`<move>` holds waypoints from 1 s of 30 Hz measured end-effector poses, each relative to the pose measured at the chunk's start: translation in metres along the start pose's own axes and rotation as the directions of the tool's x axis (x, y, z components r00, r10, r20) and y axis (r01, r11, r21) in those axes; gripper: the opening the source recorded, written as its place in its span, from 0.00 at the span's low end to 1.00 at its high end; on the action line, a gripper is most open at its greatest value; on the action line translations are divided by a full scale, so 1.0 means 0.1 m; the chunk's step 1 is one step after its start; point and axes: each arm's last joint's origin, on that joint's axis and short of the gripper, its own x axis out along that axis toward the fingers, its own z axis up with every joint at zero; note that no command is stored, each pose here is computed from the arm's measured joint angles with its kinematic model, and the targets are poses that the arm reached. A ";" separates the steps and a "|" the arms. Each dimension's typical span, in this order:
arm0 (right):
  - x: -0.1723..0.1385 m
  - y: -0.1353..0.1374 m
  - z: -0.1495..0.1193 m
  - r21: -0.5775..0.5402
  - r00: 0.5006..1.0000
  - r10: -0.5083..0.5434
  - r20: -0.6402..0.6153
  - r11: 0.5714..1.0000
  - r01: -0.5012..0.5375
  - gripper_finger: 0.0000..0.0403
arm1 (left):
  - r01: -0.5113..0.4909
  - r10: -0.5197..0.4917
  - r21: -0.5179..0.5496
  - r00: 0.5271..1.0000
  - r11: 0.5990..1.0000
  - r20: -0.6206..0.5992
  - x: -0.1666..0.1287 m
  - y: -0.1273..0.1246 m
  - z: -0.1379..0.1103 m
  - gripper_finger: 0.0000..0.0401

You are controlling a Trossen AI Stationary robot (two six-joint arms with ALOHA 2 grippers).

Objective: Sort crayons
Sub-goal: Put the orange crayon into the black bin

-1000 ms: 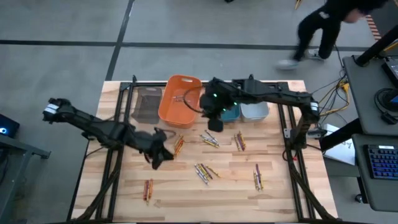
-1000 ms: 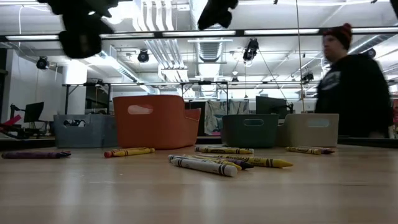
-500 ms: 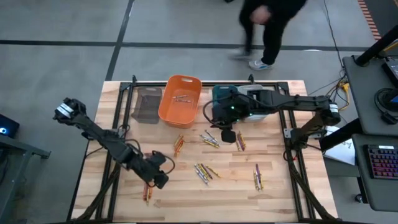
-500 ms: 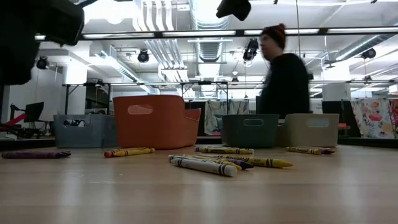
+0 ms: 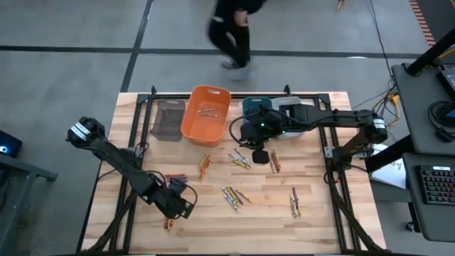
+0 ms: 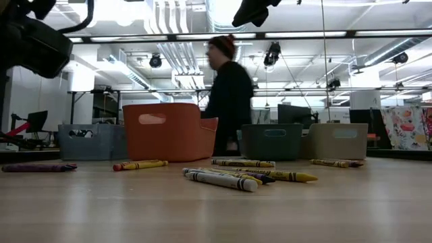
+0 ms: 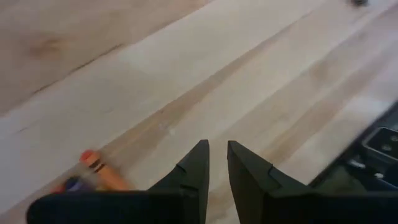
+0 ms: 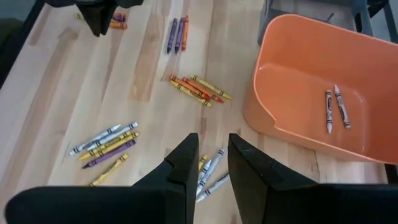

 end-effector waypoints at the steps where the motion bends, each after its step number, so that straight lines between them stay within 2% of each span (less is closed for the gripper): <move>1: 0.00 0.00 0.00 -0.002 1.000 0.000 0.004 1.000 0.000 0.20 | -0.030 0.030 0.004 1.000 1.000 0.003 -0.03 -0.01 -0.01 0.10; 4: 0.02 -0.01 0.02 -0.005 1.000 -0.002 0.017 1.000 0.003 0.20 | -0.145 0.145 0.017 0.989 0.989 0.019 -0.18 -0.04 -0.04 0.10; 9: 0.02 -0.01 0.04 -0.007 0.999 -0.006 0.039 1.000 0.006 0.19 | -0.265 0.263 0.046 0.964 0.963 0.043 -0.26 -0.09 -0.10 0.10; 18: 0.02 -0.01 0.04 0.004 0.999 -0.006 0.039 1.000 0.005 0.18 | -0.366 0.366 -0.014 0.929 0.930 0.052 0.02 -0.06 -0.14 0.11; 30: 0.02 -0.01 0.04 0.038 0.999 -0.006 0.042 0.999 0.005 0.20 | -0.410 0.410 -0.025 0.910 0.912 0.065 0.15 -0.03 -0.15 0.24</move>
